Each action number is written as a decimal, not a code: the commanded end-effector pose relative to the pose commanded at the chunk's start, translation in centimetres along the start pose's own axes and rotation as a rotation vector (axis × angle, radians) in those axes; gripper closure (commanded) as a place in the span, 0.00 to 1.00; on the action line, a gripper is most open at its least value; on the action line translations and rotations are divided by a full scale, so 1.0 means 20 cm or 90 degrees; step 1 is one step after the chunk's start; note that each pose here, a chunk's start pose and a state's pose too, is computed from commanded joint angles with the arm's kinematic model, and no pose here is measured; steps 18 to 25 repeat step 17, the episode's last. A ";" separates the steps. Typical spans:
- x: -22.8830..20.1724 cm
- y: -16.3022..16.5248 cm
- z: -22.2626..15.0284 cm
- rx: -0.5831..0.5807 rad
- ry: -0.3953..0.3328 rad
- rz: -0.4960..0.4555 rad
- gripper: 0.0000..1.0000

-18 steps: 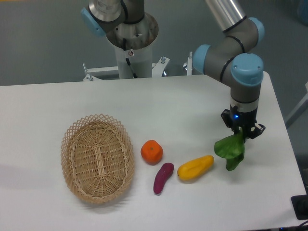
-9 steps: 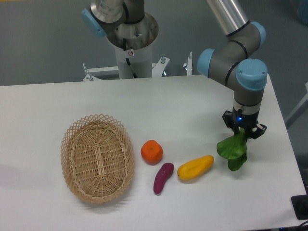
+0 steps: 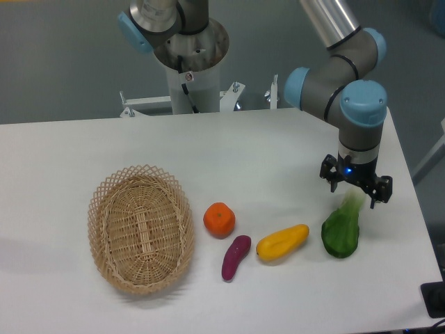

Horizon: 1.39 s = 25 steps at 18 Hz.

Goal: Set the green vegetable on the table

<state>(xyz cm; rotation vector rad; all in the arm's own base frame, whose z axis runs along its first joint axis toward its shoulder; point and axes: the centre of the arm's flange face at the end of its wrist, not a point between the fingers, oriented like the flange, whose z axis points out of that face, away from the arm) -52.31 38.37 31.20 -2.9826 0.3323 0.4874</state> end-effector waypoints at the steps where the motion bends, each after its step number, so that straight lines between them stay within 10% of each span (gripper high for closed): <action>1: 0.02 -0.03 -0.05 0.003 0.001 0.003 0.00; 11: -0.04 0.04 -0.39 -0.020 0.107 0.077 0.00; 25: -0.08 0.18 -0.47 -0.018 0.107 0.121 0.00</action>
